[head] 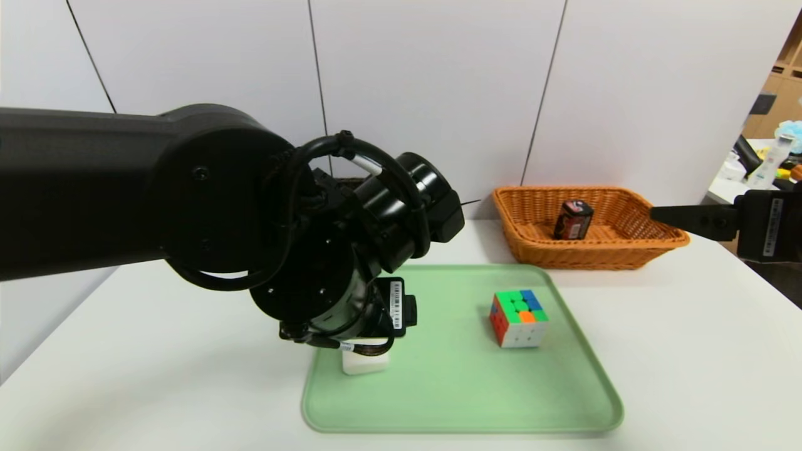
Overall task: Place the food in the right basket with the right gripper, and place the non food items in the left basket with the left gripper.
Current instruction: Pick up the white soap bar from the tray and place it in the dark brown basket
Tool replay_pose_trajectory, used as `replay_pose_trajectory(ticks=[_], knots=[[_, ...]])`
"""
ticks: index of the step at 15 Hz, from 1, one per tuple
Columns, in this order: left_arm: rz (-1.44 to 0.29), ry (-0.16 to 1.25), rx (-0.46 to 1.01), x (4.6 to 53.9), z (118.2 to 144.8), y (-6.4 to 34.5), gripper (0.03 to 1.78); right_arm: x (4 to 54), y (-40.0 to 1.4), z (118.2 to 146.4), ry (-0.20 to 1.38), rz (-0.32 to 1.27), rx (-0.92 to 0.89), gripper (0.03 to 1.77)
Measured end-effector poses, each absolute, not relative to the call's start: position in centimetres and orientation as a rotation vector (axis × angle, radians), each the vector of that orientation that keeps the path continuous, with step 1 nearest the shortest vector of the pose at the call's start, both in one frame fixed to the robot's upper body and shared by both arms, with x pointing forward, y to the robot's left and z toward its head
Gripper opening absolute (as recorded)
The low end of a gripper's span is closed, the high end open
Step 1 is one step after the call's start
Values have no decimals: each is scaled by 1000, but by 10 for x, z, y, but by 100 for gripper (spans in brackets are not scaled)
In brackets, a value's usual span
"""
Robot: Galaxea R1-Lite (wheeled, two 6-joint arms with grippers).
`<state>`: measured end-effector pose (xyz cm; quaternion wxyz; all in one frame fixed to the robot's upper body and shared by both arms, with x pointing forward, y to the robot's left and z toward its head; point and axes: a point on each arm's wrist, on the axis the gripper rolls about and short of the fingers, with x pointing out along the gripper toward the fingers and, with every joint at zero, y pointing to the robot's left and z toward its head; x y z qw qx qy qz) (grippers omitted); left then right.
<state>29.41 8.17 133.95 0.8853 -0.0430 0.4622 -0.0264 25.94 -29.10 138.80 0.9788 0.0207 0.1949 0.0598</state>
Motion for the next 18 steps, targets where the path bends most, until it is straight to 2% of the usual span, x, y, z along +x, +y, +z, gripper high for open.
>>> replay_pose_trajectory(ticks=[6, 11, 18], knots=[[21, 994, -114, 320, 1323, 72, 169, 254, -292, 1384, 399, 127, 38, 169], [55, 1077, -133, 336, 1304, 74, 169, 251, -293, 1381, 402, 130, 38, 169], [71, 1096, -131, 347, 1290, 64, 169, 249, -292, 1377, 412, 136, 36, 169]])
